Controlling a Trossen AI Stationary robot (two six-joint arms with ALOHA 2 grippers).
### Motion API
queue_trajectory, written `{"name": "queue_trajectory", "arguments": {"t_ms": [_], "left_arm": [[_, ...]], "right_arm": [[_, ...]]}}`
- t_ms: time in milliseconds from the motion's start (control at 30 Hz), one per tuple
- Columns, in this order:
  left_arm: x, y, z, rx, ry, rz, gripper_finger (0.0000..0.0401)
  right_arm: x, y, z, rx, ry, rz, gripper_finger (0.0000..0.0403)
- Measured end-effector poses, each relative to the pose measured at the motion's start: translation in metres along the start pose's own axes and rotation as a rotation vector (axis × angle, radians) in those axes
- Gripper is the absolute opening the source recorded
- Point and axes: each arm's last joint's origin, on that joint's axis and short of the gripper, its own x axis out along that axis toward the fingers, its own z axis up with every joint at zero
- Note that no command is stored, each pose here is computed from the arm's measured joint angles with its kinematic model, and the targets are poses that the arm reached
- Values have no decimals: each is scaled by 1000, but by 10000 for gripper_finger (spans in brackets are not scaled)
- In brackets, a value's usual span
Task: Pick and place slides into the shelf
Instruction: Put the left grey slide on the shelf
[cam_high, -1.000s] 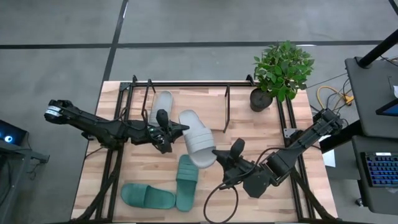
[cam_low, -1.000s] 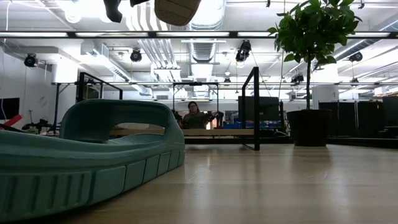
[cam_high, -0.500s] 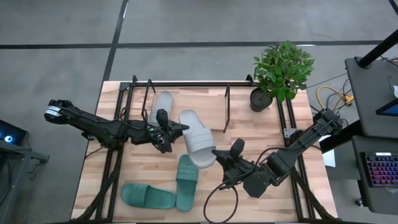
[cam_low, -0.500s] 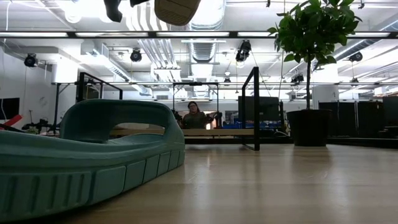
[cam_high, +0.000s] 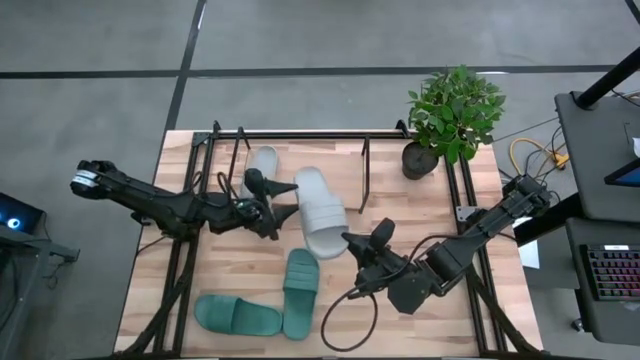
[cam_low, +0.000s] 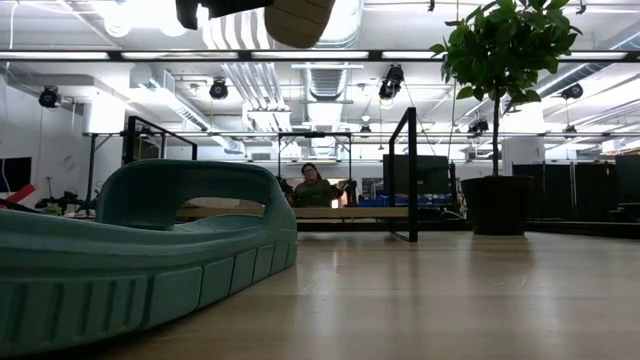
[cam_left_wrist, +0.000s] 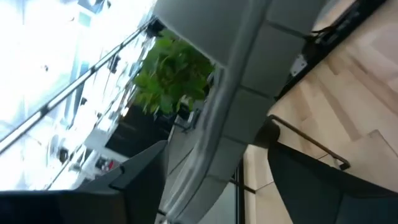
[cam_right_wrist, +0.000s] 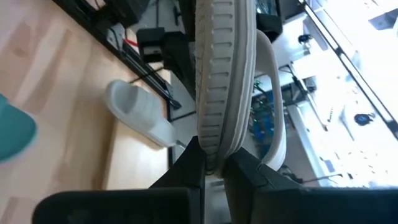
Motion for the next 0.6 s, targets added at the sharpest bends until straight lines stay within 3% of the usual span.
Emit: {"name": "queue_trajectory", "arguments": {"t_ms": [600], "left_arm": [[-29, -19, 28, 23, -17, -16, 267]], "right_arm": [[36, -8, -22, -44, 148, -42, 23]]}}
